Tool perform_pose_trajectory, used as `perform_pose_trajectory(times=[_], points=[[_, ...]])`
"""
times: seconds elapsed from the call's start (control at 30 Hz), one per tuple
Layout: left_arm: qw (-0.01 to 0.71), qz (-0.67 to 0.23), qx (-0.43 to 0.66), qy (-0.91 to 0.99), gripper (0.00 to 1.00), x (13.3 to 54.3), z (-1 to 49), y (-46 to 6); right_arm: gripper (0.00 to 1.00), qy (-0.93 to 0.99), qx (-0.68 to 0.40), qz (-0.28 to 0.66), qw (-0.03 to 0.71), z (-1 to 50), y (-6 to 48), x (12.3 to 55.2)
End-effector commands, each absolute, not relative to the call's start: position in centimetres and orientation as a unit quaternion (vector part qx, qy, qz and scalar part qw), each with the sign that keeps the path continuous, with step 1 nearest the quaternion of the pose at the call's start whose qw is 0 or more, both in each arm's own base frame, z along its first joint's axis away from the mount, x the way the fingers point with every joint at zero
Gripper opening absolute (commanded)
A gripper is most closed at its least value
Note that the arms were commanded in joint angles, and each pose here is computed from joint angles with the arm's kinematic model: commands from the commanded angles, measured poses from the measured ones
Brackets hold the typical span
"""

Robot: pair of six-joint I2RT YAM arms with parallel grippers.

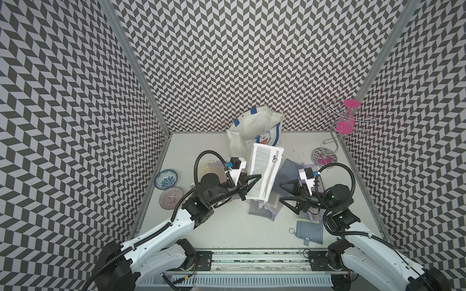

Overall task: Put the pencil pouch into the canvas bag
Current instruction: Pick up the pencil pouch.

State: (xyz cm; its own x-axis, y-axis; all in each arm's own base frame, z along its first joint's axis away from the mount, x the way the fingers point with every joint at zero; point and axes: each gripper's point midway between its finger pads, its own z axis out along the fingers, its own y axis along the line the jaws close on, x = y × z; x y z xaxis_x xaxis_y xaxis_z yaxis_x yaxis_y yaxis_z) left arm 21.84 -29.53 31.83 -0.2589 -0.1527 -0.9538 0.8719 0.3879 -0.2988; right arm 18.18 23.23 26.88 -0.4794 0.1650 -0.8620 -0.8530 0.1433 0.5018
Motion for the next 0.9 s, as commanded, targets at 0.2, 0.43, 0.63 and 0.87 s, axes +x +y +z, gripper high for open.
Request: perform_pose_trajectory(times=[0.2, 0.43, 0.63, 0.87], points=[[0.530, -0.509, 0.287, 0.614, 0.00, 20.8, 32.1, -30.0, 0.99, 0.589, -0.265, 0.588, 0.487, 31.7, 24.6, 21.1], [0.519, -0.519, 0.290, 0.614, 0.00, 20.3, 31.8, -30.2, 0.76, 0.580, -0.278, 0.590, 0.489, 32.5, 26.8, 22.3], [0.517, -0.518, 0.290, 0.617, 0.00, 20.3, 31.6, -30.2, 0.29, 0.581, -0.283, 0.584, 0.492, 32.5, 27.7, 22.5], [0.517, -0.513, 0.284, 0.623, 0.06, 20.5, 31.9, -30.1, 0.00, 0.594, -0.282, 0.567, 0.496, 32.2, 27.9, 22.9]])
